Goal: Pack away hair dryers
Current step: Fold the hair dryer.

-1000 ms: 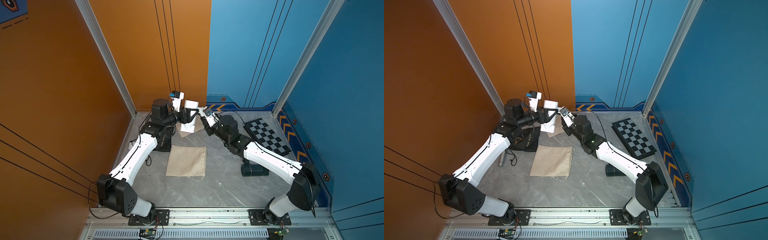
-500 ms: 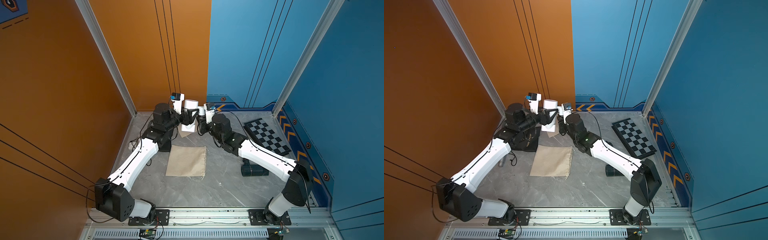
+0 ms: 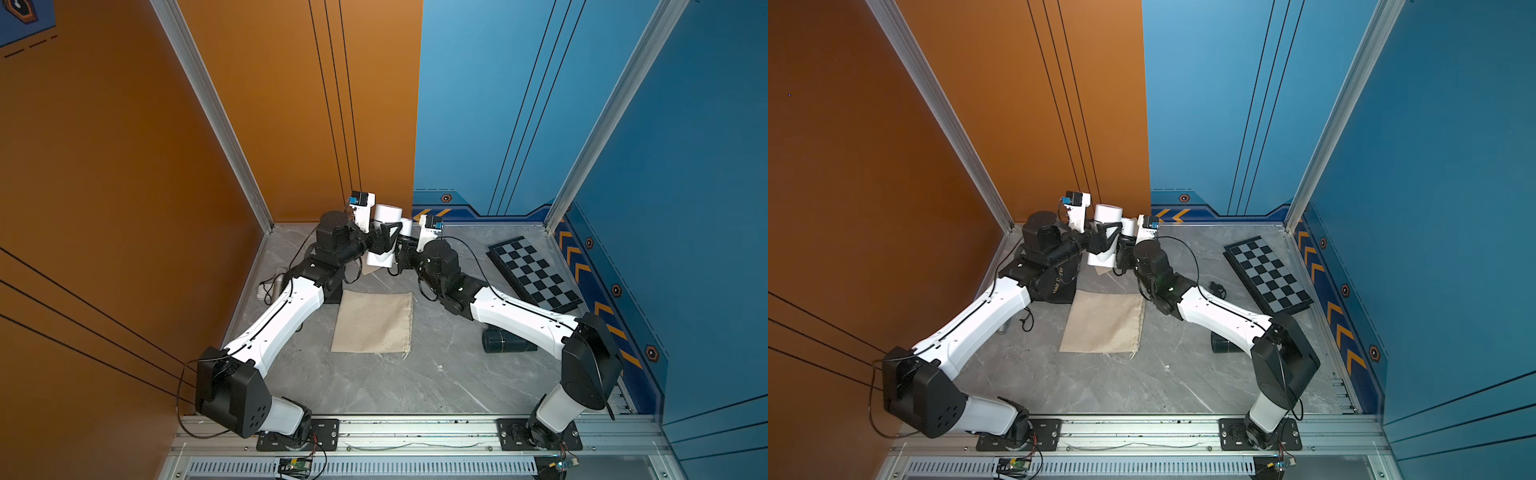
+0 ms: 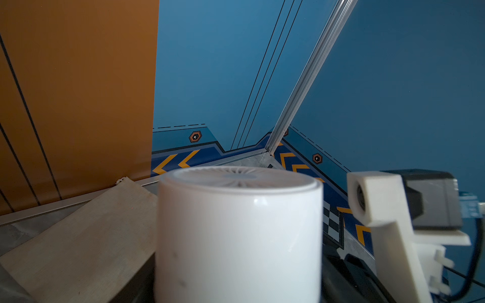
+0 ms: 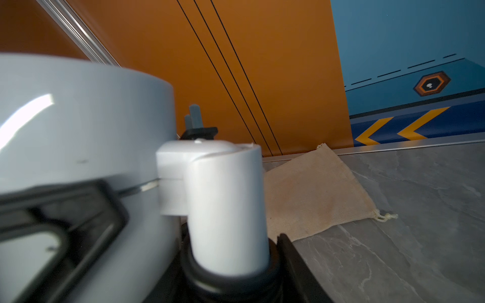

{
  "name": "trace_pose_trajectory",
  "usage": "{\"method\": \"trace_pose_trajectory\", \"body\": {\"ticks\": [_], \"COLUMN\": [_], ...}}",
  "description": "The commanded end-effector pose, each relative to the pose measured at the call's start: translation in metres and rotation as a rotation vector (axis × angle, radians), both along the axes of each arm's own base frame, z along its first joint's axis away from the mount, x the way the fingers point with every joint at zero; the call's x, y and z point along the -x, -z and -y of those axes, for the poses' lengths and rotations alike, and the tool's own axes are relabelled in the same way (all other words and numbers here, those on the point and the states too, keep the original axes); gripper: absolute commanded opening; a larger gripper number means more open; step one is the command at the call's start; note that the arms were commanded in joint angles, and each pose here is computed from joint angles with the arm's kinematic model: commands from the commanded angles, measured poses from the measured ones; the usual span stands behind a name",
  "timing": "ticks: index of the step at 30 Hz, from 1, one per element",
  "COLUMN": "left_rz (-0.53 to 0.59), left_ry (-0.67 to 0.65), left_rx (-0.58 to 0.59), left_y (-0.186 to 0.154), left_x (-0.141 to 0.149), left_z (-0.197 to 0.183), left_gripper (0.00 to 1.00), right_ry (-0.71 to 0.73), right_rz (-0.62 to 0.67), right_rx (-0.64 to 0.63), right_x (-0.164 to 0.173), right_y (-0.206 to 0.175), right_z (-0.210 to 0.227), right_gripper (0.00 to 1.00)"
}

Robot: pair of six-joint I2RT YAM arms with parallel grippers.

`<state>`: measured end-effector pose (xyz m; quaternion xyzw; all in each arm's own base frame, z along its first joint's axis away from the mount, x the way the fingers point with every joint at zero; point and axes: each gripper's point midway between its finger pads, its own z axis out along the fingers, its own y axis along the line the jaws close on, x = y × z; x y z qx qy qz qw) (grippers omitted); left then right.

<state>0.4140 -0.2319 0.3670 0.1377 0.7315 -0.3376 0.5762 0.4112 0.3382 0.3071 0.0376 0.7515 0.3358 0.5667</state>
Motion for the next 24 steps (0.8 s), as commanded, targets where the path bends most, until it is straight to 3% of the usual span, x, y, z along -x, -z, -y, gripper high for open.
{"method": "trace_pose_trajectory", "body": {"ticks": [1,2,5,15,19,24], "left_rz": [0.111,0.114,0.125,0.119,0.110,0.103], "left_ry": [0.133,0.127,0.115,0.095,0.107,0.130], "left_rx": [0.101,0.094,0.076,0.038,0.046,0.061], "left_y": [-0.041,-0.042,-0.047,-0.051,-0.051,-0.053], "left_x": [0.026,0.026,0.025,0.013,0.013,0.018], "left_z": [0.026,0.023,0.015,-0.001,-0.002,0.001], "left_gripper": [0.00,0.00,0.00,0.00,0.00,0.00], "right_ry": [-0.048,-0.051,-0.091,-0.277,-0.224,-0.126], "right_rz": [0.043,0.034,0.003,0.030,0.025,-0.055], "right_rx": [-0.357,-0.330,-0.264,-0.086,-0.023,0.050], "right_x": [0.009,0.010,0.015,0.065,0.070,0.044], "right_y": [-0.076,-0.075,-0.072,-0.062,-0.054,-0.034], "right_z": [0.006,0.008,0.011,0.014,0.043,0.085], "right_gripper": [0.71,0.77,0.82,0.81,0.70,0.52]}}
